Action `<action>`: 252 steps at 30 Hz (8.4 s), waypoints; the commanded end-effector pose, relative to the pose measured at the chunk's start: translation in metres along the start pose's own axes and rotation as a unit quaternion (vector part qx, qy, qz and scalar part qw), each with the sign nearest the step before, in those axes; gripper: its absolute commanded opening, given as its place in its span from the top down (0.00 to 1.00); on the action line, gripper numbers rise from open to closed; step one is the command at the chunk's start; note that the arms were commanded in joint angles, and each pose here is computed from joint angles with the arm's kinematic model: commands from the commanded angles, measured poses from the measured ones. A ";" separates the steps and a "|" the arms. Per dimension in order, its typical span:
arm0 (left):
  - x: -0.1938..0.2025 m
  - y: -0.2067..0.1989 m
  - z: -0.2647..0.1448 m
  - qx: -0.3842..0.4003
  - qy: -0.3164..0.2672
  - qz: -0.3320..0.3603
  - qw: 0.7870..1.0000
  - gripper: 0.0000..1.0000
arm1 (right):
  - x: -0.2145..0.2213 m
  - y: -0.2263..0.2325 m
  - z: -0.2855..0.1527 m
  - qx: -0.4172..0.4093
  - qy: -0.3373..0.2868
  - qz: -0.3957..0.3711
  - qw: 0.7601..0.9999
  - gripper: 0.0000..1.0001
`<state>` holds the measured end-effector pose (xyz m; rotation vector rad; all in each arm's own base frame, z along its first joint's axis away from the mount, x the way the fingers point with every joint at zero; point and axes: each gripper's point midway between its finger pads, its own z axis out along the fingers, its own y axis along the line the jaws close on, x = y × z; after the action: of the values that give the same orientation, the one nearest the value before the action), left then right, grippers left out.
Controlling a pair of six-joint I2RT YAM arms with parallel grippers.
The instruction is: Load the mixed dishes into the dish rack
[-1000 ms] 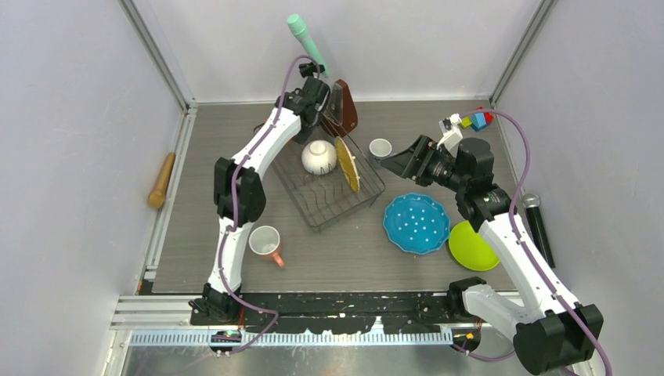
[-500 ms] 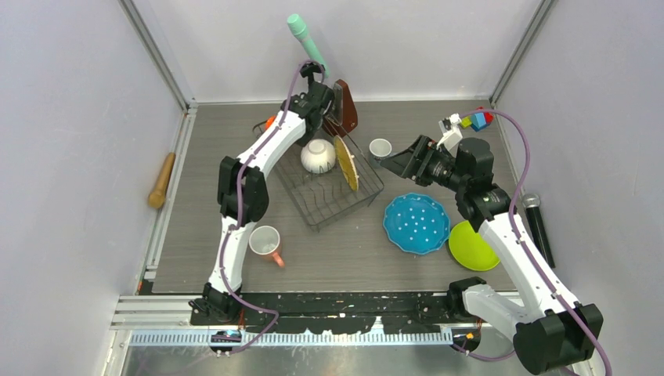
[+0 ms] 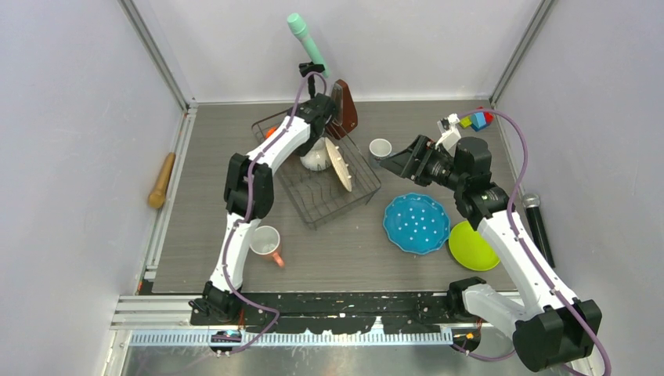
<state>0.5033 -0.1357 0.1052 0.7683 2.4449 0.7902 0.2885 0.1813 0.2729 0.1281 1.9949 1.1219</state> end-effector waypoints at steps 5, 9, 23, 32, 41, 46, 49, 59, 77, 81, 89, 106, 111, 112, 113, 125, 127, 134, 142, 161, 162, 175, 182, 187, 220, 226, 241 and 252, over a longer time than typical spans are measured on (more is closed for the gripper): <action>0.003 0.005 -0.004 0.002 0.004 -0.021 1.000 0.59 | -0.017 0.017 -0.002 -0.026 -0.024 -0.016 0.999 0.22; -0.006 0.005 -0.017 0.029 -0.013 -0.044 0.999 0.24 | -0.016 0.016 -0.002 -0.025 -0.023 -0.015 0.999 0.22; -0.018 0.025 -0.068 0.067 -0.062 -0.103 0.991 0.01 | -0.011 -0.003 0.011 0.010 -0.002 -0.006 1.000 0.21; -0.023 0.015 -0.127 0.172 -0.106 -0.180 0.963 0.04 | -0.005 -0.006 0.035 0.056 0.027 -0.072 0.995 0.21; -0.029 -0.017 -0.155 0.255 -0.113 -0.214 0.936 0.05 | 0.026 0.012 0.079 0.103 0.080 -0.239 0.962 0.21; -0.027 -0.001 -0.156 0.227 -0.115 -0.238 0.938 0.05 | 0.031 0.005 0.106 0.167 0.092 -0.313 0.930 0.21; -0.020 0.023 -0.155 0.224 -0.110 -0.300 0.921 0.04 | 0.036 -0.001 0.122 0.190 0.096 -0.331 0.919 0.21; 0.030 0.070 -0.158 0.221 -0.126 -0.411 0.876 0.02 | 0.035 -0.027 0.159 0.245 0.101 -0.350 0.899 0.30; 0.062 0.023 -0.111 0.262 -0.057 -0.445 0.854 0.07 | -0.003 -0.061 0.148 0.287 0.076 -0.292 0.909 0.56; 0.063 0.022 -0.109 0.262 -0.053 -0.448 0.853 0.08 | -0.004 -0.059 0.149 0.276 0.080 -0.292 0.912 0.37; 0.061 0.006 -0.105 0.286 -0.045 -0.461 0.838 0.15 | -0.008 -0.037 0.144 0.240 0.078 -0.288 0.924 0.17; 0.068 -0.011 -0.090 0.286 -0.026 -0.505 0.814 0.54 | -0.001 -0.026 0.044 0.191 0.059 -0.197 0.960 0.17; 0.075 -0.014 -0.085 0.274 -0.013 -0.510 0.815 0.55 | 0.000 -0.065 -0.004 0.238 0.028 -0.123 0.963 0.20; 0.078 -0.015 -0.084 0.272 -0.010 -0.512 0.815 0.56 | -0.001 -0.068 -0.011 0.246 0.016 -0.107 0.963 0.21; 0.079 -0.016 -0.083 0.271 -0.008 -0.514 0.814 0.59 | 0.001 -0.084 -0.020 0.274 0.014 -0.090 0.957 0.21; 0.099 -0.002 -0.075 0.227 -0.028 -0.590 0.774 1.00 | 0.030 -0.173 -0.075 0.450 -0.004 0.071 0.890 0.30; 0.103 0.005 -0.074 0.214 -0.027 -0.606 0.765 1.00 | 0.038 -0.181 -0.082 0.465 -0.008 0.103 0.879 0.34; 0.111 0.009 -0.071 0.193 -0.031 -0.654 0.731 1.00 | 0.073 -0.203 -0.103 0.523 -0.007 0.177 0.834 0.34; 0.121 0.025 -0.065 0.147 -0.044 -0.700 0.698 1.00 | 0.106 -0.214 -0.112 0.537 0.010 0.208 0.817 0.34; 0.109 0.023 -0.057 0.183 -0.046 -0.729 0.658 0.74 | 0.142 -0.243 -0.109 0.550 0.025 0.228 0.803 0.42; 0.110 0.025 -0.059 0.179 -0.049 -0.728 0.660 0.65 | 0.142 -0.243 -0.108 0.547 0.024 0.228 0.805 0.43; 0.098 0.046 -0.116 0.210 -0.120 -0.589 0.771 0.26 | 0.141 -0.243 -0.097 0.533 0.027 0.236 0.812 0.99; 0.053 0.032 -0.200 0.220 -0.258 -0.439 0.832 0.06 | 0.099 -0.219 -0.109 0.538 0.005 0.189 0.821 1.00; 0.030 0.008 -0.247 0.326 -0.339 -0.354 0.808 0.05 | 0.059 -0.197 -0.121 0.542 -0.020 0.136 0.829 1.00; -0.015 -0.033 -0.303 0.560 -0.306 -0.310 0.705 0.07 | -0.086 0.001 -0.047 0.259 -0.090 -0.068 0.959 1.00; -0.011 -0.028 -0.294 0.559 -0.295 -0.322 0.705 0.04 | -0.069 0.044 -0.005 0.189 -0.054 -0.086 0.977 1.00; 0.002 -0.032 -0.274 0.619 -0.266 -0.334 0.659 0.42 | -0.040 0.099 0.040 0.075 -0.005 -0.115 0.991 1.00; 0.001 -0.003 -0.275 0.669 -0.283 -0.376 0.575 1.00 | -0.038 0.096 0.045 0.038 0.019 -0.096 0.995 0.61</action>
<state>0.3602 -0.2349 0.2503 0.0709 2.1245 -1.3954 0.3129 0.2158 0.2856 0.0271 2.2571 0.5970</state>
